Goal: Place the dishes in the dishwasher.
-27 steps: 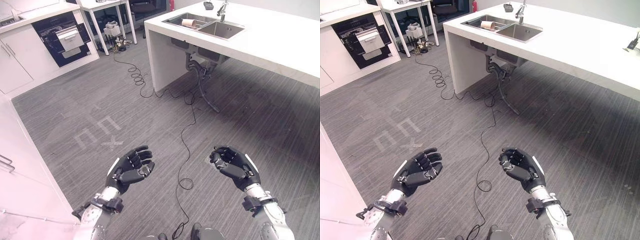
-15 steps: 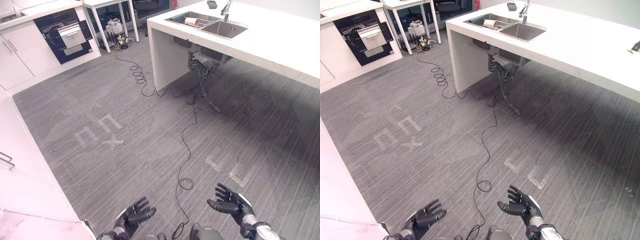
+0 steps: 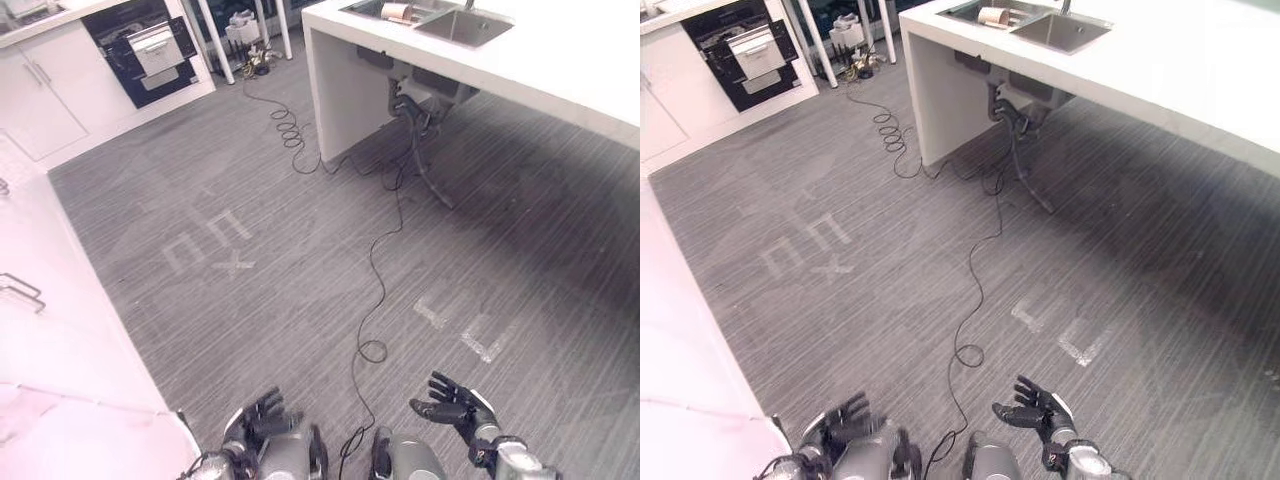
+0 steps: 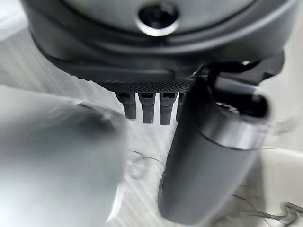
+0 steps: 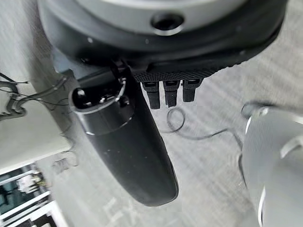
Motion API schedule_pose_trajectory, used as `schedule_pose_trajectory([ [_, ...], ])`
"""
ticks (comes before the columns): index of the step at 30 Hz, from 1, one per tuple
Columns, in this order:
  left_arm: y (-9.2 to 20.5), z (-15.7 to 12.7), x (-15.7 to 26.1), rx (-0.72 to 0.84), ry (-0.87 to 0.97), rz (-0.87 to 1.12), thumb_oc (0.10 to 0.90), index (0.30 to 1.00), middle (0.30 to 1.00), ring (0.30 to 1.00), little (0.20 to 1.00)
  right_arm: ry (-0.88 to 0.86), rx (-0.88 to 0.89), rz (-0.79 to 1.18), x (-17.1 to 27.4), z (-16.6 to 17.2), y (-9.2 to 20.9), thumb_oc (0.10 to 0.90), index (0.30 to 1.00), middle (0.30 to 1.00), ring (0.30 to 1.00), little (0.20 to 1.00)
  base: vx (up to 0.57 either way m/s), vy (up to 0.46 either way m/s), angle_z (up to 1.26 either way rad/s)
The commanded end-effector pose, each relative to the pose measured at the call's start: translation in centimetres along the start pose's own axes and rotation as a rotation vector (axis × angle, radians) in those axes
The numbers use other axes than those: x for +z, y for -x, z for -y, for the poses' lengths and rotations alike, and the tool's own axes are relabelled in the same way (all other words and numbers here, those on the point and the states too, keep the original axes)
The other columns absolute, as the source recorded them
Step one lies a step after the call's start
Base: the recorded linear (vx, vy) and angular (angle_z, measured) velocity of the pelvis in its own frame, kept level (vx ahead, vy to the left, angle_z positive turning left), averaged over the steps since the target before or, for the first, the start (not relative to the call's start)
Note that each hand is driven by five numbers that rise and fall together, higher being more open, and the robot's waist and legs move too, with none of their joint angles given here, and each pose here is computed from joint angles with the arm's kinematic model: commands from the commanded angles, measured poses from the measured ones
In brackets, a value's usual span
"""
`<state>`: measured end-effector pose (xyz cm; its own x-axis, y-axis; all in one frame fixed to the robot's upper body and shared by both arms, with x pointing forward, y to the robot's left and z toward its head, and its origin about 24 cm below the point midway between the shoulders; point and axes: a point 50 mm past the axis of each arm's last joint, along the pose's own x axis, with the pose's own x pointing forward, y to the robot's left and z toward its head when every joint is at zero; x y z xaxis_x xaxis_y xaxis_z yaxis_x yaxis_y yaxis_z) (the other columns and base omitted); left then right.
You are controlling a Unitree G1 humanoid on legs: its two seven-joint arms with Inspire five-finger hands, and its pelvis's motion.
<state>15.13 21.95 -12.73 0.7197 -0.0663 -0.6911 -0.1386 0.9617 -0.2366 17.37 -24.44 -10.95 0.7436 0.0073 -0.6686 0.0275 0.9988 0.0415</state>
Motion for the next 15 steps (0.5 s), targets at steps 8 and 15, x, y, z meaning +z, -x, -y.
schedule_pose_trajectory([
  [8, 0.9, 0.1, -1.2, -0.094, -0.071, -0.023, 0.800, 0.900, 0.900, 0.900, 0.900, 0.089, 0.071, 0.117, 2.4, -1.3, -0.1, 0.800, 0.900, 0.900, 0.900, 0.900, 0.52, 0.259, -0.24],
  [15, 0.7, -1.1, 0.2, -0.032, -0.200, -0.018, 0.800, 0.900, 0.900, 0.900, 0.900, 0.070, 0.070, 0.182, 2.3, -2.3, 0.5, 0.800, 0.900, 0.900, 0.900, 0.900, 0.40, 0.320, 0.11],
])
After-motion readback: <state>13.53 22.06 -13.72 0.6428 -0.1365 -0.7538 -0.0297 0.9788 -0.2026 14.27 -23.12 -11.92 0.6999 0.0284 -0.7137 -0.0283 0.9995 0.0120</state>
